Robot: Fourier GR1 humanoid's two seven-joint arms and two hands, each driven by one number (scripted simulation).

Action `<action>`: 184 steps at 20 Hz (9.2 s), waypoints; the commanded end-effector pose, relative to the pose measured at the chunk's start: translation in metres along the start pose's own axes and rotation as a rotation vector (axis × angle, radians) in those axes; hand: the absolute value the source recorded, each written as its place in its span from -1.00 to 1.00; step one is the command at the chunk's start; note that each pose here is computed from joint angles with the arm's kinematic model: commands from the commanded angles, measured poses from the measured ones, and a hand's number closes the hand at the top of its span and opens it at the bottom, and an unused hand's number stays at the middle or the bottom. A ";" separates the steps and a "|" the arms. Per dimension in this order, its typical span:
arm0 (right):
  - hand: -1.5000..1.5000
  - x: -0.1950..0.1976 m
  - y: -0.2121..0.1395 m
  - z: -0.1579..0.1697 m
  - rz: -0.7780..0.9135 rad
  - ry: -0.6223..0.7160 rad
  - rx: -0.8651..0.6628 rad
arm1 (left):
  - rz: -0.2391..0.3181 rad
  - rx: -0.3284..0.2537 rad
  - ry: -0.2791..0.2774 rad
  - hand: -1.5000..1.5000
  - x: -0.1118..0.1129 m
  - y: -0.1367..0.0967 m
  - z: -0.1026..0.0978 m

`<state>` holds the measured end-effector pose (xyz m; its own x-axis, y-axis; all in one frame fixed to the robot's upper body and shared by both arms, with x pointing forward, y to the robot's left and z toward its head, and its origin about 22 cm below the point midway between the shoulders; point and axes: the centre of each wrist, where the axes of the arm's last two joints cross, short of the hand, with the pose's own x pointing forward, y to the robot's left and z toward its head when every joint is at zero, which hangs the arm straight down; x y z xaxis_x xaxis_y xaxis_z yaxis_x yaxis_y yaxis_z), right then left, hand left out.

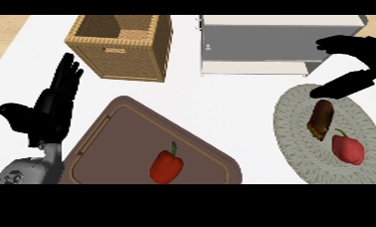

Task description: Pick the sweet potato from the placemat and place it in the tiered shelf

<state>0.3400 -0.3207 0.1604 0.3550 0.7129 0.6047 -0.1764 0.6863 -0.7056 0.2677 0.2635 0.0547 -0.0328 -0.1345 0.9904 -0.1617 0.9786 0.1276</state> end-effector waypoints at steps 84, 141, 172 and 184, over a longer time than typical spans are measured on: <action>1.00 0.087 0.265 0.079 0.411 -0.153 0.075 | -0.007 0.034 0.012 0.00 -0.010 0.005 0.020; -1.00 0.128 0.082 -0.061 -0.242 -0.153 -0.597 | 0.003 0.015 -0.009 0.00 -0.008 0.014 0.007; -1.00 0.004 -0.075 0.041 -0.576 -0.147 -0.789 | -0.007 0.038 0.010 0.00 0.009 0.019 0.010; -1.00 -0.077 -0.087 0.098 -0.597 -0.221 -0.724 | 0.003 0.015 0.017 0.00 -0.008 -0.001 0.006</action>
